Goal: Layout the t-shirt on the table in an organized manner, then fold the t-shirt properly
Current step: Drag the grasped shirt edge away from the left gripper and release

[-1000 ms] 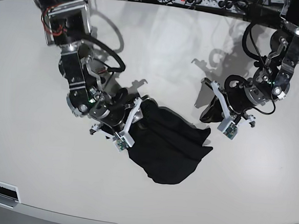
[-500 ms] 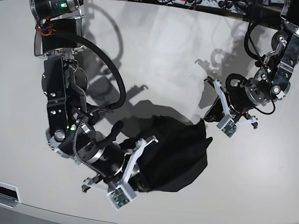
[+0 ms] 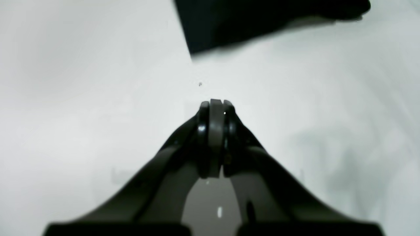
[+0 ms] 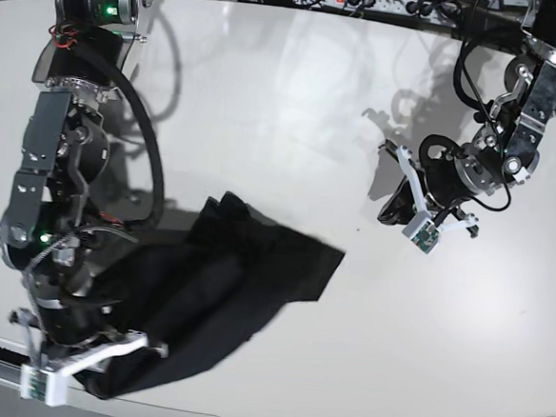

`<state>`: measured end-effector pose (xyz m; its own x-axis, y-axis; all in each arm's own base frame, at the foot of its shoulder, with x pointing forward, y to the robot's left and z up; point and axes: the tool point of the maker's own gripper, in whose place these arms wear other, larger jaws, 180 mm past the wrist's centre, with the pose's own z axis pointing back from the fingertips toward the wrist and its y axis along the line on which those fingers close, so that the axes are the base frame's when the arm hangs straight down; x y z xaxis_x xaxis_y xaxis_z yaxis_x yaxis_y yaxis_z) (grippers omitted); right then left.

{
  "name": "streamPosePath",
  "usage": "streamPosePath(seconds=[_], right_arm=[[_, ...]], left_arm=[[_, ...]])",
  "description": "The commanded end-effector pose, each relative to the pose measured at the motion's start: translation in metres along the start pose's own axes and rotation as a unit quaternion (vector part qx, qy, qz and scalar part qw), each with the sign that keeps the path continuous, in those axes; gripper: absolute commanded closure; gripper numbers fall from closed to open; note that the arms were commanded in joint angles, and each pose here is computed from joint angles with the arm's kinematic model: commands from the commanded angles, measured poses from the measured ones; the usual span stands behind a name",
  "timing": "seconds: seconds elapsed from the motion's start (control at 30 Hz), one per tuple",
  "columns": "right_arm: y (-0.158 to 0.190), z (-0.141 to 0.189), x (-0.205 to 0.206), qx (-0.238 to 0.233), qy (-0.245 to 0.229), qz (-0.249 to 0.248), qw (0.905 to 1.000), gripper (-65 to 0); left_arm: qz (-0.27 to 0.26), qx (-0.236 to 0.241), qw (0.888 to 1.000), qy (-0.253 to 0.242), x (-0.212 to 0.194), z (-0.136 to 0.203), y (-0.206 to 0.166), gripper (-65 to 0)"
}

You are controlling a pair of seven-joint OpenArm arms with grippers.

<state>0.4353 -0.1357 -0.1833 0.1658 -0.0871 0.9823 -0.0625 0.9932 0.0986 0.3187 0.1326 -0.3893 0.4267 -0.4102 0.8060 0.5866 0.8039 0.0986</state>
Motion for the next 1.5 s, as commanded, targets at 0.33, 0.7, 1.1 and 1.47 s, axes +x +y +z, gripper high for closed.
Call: streamPosePath(seconds=[0.33, 0.7, 1.1, 1.47], right_arm=[[0.010, 0.013, -0.015, 0.072, 0.007, 0.081, 0.9940, 0.0], [0.116, 0.069, -0.032, 0.380, 0.020, 0.024, 0.9243, 0.0], [0.122, 0.111, -0.091, 0.417, 0.181, 0.144, 0.8790, 0.0], [0.004, 0.081, -0.102, 0.176, 0.214, 0.193, 0.9413, -3.4]], left_arm=[[-0.007, 0.006, 1.000, -0.024, 0.015, 0.002, 0.008, 0.0], [-0.007, 0.006, 1.000, -0.023, 0.015, 0.002, 0.008, 0.0], [-0.017, 0.009, 1.000, -0.012, 0.009, 0.003, 0.009, 0.0], [-0.021, 0.011, 1.000, -0.011, 0.007, 0.004, 0.008, 0.0]])
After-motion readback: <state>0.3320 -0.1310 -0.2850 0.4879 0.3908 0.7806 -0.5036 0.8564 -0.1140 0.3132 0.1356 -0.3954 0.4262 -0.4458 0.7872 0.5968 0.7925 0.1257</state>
